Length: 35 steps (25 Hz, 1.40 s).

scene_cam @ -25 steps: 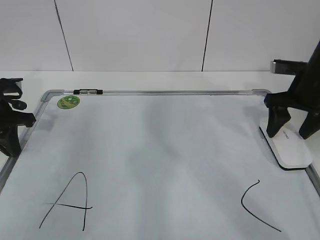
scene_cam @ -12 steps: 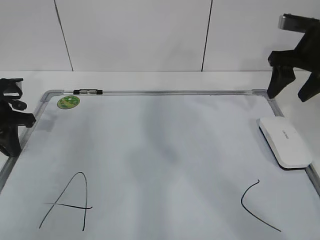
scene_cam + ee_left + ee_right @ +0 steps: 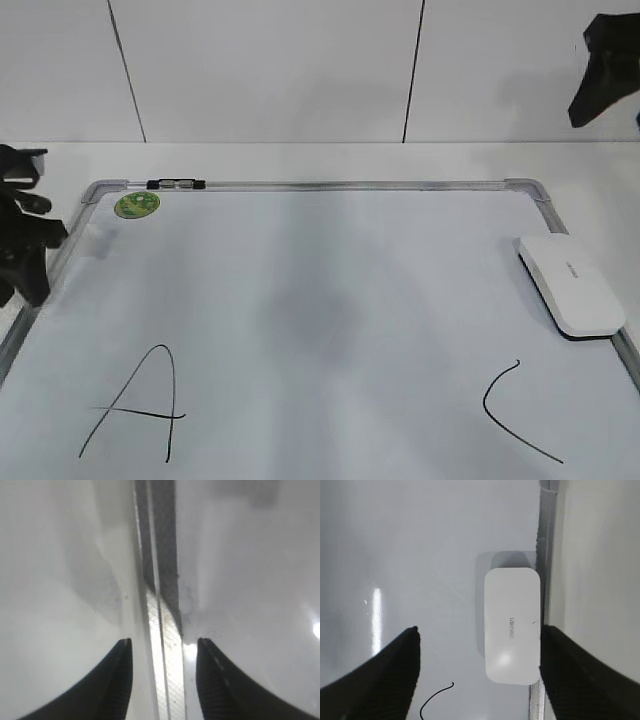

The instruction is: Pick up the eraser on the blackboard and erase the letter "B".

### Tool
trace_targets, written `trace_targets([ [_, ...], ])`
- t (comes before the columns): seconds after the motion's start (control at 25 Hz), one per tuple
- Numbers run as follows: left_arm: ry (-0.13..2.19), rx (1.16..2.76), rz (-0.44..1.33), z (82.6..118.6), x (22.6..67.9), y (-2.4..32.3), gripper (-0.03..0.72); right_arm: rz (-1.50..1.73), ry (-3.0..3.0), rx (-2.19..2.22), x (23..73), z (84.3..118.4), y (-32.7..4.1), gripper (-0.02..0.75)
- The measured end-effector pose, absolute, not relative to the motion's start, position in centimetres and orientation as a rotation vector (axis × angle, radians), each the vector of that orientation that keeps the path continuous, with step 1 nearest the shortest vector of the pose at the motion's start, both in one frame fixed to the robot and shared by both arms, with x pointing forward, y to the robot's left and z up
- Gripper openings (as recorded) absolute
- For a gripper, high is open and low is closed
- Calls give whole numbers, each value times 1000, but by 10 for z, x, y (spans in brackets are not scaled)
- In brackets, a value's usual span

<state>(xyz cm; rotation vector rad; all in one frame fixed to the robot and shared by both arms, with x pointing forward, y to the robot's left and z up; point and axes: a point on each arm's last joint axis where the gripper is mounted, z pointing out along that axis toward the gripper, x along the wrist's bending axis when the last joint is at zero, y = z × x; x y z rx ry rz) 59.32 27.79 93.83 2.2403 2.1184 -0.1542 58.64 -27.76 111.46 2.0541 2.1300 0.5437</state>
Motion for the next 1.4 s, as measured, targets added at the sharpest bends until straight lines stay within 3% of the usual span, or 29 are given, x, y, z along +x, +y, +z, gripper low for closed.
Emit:
trace_targets([
  [0.36, 2049, 2224, -87, 1016, 578, 277, 326, 764, 2043, 1947, 524, 1176, -274, 572],
  [0.76, 1900, 2096, 174, 1106, 497, 279, 291, 809, 2008, 1894, 410, 1175, -277, 572],
  [1.04, 1815, 2016, 268, 1129, 428, 280, 275, 694, 1892, 1773, 335, 1157, -293, 572],
  [1.4, 1687, 1938, 437, 1124, 345, 283, 240, 837, 1727, 1742, 261, 1126, -295, 572],
])
